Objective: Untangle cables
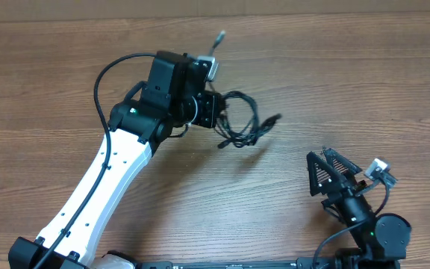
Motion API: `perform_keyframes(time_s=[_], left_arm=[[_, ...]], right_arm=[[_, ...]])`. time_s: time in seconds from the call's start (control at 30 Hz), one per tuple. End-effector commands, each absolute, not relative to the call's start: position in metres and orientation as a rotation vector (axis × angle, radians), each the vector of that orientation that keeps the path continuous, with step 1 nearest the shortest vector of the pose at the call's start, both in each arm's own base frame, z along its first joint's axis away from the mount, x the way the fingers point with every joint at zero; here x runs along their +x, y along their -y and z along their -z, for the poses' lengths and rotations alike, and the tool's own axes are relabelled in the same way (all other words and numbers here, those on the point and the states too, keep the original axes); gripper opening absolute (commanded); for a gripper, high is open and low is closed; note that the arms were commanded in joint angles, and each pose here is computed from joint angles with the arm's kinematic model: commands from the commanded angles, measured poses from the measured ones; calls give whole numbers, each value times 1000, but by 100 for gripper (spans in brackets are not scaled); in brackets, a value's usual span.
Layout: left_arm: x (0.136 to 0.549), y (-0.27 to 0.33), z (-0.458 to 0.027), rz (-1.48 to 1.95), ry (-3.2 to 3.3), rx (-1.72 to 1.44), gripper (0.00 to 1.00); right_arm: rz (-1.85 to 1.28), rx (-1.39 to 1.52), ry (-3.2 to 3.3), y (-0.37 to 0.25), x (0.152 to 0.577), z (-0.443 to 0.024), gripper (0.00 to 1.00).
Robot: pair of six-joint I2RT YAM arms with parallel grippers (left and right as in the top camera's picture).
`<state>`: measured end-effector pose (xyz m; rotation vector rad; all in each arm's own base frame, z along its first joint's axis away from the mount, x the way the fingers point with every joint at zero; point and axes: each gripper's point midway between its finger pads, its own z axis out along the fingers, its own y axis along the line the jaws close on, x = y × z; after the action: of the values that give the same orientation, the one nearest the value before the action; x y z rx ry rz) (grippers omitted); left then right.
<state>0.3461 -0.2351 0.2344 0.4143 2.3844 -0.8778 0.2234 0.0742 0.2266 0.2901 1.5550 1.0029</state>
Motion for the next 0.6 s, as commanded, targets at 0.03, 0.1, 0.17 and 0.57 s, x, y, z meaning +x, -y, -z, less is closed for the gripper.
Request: perform_keyframes(time_s=[0.03,0.1,0.17,0.57], left_arm=[[317,262,-273,1139,-2224,647,4],[318,262,-273,1131,-2217,659,4],[318,262,-274,1134,-2212,661,4],[328,267,-288,1100,-2095,722,4]], right_arm=[[-1103,210,-1573,-91,215,-261,100],[-1121,193,-1589,-95,217,-266,100],[-1149,146,-1581,-101,218,-274,100],[-1369,281,-1602,-108,219,-278,100]])
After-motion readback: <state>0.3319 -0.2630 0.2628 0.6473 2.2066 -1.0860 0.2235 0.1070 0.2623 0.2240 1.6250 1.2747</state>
